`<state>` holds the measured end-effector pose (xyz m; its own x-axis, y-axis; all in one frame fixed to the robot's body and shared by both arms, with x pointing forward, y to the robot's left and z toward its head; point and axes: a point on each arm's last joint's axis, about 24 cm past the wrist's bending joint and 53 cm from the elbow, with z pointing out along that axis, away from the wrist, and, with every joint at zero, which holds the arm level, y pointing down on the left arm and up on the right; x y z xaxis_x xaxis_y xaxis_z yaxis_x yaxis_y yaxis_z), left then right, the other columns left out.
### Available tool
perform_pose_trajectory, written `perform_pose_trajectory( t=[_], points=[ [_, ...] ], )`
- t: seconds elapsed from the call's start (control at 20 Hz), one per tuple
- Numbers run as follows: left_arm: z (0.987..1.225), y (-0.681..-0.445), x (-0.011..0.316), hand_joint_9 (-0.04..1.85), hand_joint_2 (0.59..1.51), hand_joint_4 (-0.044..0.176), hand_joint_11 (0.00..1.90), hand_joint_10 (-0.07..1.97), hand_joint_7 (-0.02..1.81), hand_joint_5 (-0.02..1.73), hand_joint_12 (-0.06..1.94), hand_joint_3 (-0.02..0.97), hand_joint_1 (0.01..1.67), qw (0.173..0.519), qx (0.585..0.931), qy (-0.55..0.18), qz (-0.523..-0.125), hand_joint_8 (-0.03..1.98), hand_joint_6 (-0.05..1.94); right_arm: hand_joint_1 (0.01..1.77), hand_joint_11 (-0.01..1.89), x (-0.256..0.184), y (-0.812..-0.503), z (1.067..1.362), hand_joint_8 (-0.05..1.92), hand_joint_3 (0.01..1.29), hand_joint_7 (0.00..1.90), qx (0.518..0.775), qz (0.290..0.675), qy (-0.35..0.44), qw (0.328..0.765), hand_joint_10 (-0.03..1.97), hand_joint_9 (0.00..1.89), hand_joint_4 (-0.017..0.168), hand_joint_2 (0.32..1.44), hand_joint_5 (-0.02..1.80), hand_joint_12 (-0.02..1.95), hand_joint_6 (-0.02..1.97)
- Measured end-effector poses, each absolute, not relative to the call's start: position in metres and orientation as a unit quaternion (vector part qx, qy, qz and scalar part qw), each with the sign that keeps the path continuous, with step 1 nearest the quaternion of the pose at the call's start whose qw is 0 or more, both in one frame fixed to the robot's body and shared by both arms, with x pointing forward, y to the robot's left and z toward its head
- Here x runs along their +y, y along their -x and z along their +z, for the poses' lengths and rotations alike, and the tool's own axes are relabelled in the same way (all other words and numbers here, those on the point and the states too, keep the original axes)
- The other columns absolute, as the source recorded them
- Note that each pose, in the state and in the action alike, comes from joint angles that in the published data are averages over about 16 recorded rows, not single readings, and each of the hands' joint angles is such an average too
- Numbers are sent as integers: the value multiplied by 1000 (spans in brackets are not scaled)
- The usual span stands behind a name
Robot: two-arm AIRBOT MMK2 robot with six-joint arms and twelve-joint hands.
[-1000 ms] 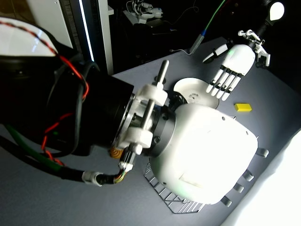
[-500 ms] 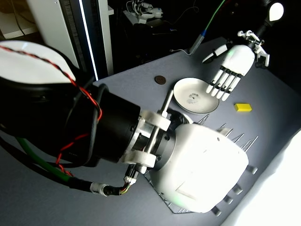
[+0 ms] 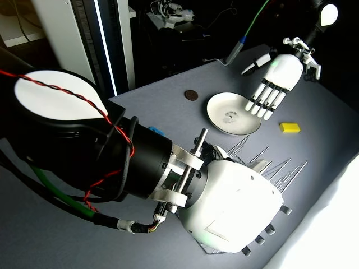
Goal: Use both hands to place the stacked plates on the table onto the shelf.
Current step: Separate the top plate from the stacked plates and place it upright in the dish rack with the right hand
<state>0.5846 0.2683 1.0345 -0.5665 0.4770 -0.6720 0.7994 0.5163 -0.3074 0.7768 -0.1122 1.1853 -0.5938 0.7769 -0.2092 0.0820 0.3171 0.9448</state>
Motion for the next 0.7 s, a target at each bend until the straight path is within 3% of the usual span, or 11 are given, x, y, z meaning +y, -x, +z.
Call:
perform_pose_trajectory(
  t=[0.15, 0.35, 0.7],
  points=[
    [1034, -584, 269, 18, 1066, 5, 21, 8, 18, 23, -16, 20, 18, 262, 830, -384, -306, -7, 8, 1373, 845, -114, -777, 1180, 847, 11, 1041, 736, 502, -297, 343, 1113, 991, -9, 1020, 880, 1311, 896],
    [1033, -584, 269, 17, 1067, 5, 20, 8, 19, 23, -16, 20, 18, 262, 831, -384, -306, -7, 8, 1344, 802, -116, -777, 1174, 793, 11, 1033, 738, 498, -301, 343, 902, 986, -9, 1035, 870, 1301, 902],
    [1032, -584, 270, 17, 1064, 5, 20, 6, 19, 24, -15, 20, 17, 260, 832, -384, -304, -7, 7, 1223, 651, -117, -777, 1173, 421, 11, 988, 738, 497, -302, 341, 438, 947, -6, 1065, 847, 1231, 549]
  ],
)
